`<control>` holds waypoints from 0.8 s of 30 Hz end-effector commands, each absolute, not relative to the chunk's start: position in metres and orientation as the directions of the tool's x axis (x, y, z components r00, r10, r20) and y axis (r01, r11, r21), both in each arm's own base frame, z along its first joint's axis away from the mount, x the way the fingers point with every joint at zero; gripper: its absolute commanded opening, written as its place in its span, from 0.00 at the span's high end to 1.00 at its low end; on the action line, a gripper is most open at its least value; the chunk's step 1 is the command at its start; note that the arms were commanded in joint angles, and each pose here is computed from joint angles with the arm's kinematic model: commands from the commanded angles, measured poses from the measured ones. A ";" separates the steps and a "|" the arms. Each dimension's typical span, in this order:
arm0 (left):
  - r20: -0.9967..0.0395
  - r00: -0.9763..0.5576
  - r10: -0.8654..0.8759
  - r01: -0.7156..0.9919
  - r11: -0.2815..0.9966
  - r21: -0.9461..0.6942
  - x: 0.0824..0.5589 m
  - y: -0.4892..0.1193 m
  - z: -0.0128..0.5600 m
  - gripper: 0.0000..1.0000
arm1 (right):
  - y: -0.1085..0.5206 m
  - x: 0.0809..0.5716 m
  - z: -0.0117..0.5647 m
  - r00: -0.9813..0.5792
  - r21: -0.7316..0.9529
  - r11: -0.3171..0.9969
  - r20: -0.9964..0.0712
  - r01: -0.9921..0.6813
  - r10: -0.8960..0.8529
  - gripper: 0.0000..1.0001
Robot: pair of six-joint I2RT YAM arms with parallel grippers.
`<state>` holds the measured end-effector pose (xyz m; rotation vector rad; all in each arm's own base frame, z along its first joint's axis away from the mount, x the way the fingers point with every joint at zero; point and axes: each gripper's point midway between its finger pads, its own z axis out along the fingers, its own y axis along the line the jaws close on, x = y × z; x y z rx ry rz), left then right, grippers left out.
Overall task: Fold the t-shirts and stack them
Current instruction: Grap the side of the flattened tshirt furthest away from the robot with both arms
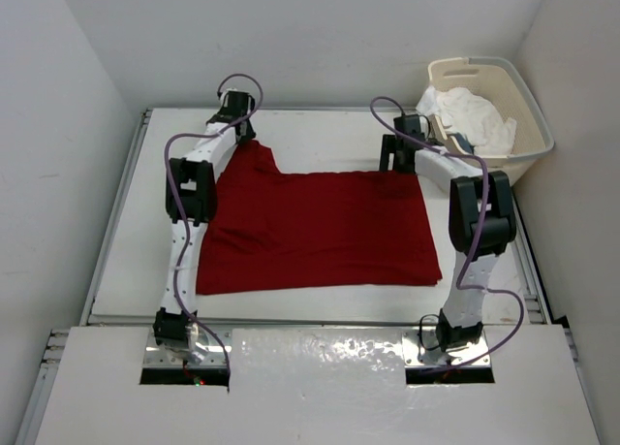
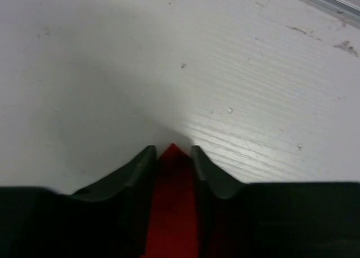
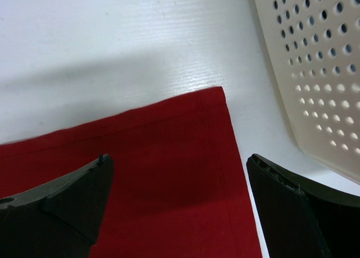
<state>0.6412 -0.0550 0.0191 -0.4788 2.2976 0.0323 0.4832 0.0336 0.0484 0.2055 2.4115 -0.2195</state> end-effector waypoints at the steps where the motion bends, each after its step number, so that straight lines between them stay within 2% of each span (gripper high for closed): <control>1: -0.669 -0.669 -0.324 -0.362 0.928 -0.087 0.624 -0.052 0.002 0.74 | 0.025 0.497 0.064 -0.707 -0.110 0.962 -0.700 0.250 0.103 0.01; 3: -0.664 -0.676 -0.319 -0.347 0.933 -0.095 0.623 -0.056 -0.002 0.87 | 0.027 0.500 0.061 -0.710 -0.107 0.963 -0.697 0.248 0.106 0.01; 4: -0.663 -0.679 -0.315 -0.342 0.935 -0.094 0.623 -0.057 -0.002 1.00 | 0.027 0.500 0.053 -0.719 -0.107 0.963 -0.687 0.246 0.107 0.01; 8: -0.689 -0.652 -0.316 -0.330 0.937 -0.118 0.630 -0.061 0.013 1.00 | 0.026 0.513 0.040 -0.723 -0.110 0.952 -0.677 0.284 0.138 0.01; 11: -0.727 -0.608 -0.320 -0.321 0.936 -0.143 0.636 -0.062 0.041 1.00 | 0.023 0.525 0.035 -0.681 -0.088 0.933 -0.708 0.348 0.187 0.01; 19: -0.742 -0.591 -0.317 -0.322 0.936 -0.143 0.631 -0.059 0.056 1.00 | 0.008 0.537 0.013 -0.668 -0.149 0.887 -0.714 0.436 0.208 0.01; 23: -0.747 -0.587 -0.312 -0.314 0.938 -0.145 0.632 -0.060 0.060 1.00 | 0.006 0.532 0.000 -0.689 -0.169 0.882 -0.693 0.440 0.211 0.06; 24: -0.750 -0.583 -0.312 -0.315 0.938 -0.145 0.632 -0.059 0.061 1.00 | 0.005 0.529 -0.002 -0.697 -0.172 0.881 -0.684 0.440 0.214 0.10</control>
